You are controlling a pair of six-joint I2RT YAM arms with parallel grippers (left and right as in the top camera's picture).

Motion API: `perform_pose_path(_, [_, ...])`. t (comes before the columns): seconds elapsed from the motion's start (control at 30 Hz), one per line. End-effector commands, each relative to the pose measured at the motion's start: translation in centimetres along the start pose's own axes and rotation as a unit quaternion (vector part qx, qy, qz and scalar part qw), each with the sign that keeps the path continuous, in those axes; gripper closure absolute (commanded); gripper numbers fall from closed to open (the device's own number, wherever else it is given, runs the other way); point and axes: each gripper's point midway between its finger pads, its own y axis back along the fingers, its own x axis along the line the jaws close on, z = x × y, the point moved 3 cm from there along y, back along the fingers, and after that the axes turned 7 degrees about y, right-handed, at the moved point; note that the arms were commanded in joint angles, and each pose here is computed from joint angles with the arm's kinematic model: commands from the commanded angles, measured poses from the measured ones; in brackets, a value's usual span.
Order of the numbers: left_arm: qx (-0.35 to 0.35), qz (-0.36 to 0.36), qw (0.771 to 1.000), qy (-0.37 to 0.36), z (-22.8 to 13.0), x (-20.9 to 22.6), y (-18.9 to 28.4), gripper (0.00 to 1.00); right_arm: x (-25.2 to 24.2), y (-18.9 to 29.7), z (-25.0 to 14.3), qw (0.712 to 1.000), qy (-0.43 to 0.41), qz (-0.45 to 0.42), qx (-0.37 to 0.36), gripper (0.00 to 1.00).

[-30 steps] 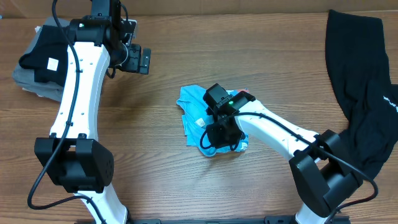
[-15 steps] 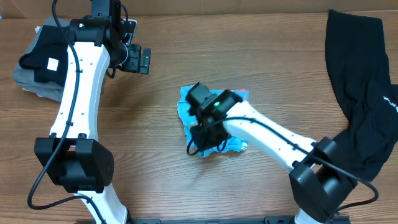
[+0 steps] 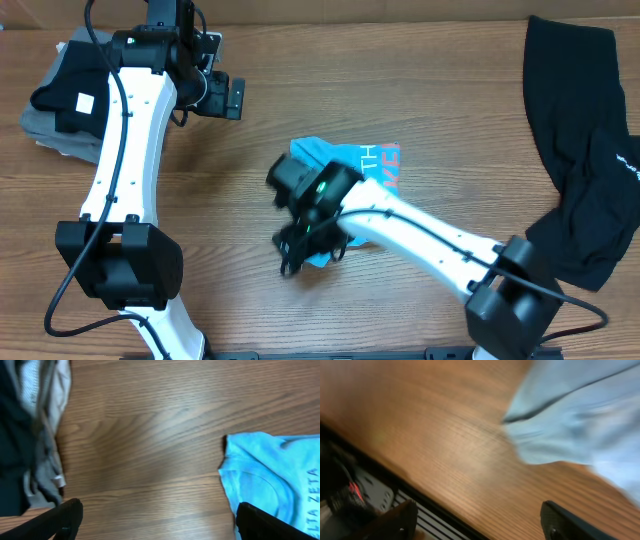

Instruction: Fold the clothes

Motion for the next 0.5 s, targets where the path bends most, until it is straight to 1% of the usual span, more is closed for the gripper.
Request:
perform_pose_path(0.0, [0.017, -0.06, 0.998, 0.008, -0.5, -1.6, -0.3, 0.0, -4.5, 5.2, 2.6, 0.994, -0.067, -0.043, -0.07, 0.14])
perform_pose_path(0.03, [0.023, -0.074, 0.997, 0.007, -0.8, -2.1, -0.3, 0.0, -6.0, 6.2, 2.7, 0.992, -0.086, -0.057, -0.077, 0.12])
perform_pose_path(0.1, [0.038, -0.108, 0.993, 0.003, -1.5, -3.4, -0.7, 0.0, -9.5, 8.1, 2.9, 0.985, -0.13, -0.073, -0.089, 0.0])
perform_pose_path(0.23, [0.076, -0.135, 0.988, -0.018, -3.7, -5.9, -2.8, 0.0, -15.5, 10.1, 2.4, 0.969, -0.209, -0.076, -0.107, 0.0])
perform_pose_path(0.3, [0.095, -0.148, 0.984, -0.029, -5.1, -7.5, -4.4, 0.0, -17.7, 10.7, 1.9, 0.961, -0.24, -0.077, -0.111, 0.0])
perform_pose_path(0.47, [0.125, -0.161, 0.977, -0.059, -8.7, -11.4, -8.4, 0.0, -20.9, 11.6, 0.8, 0.955, -0.263, -0.078, -0.115, 0.0])
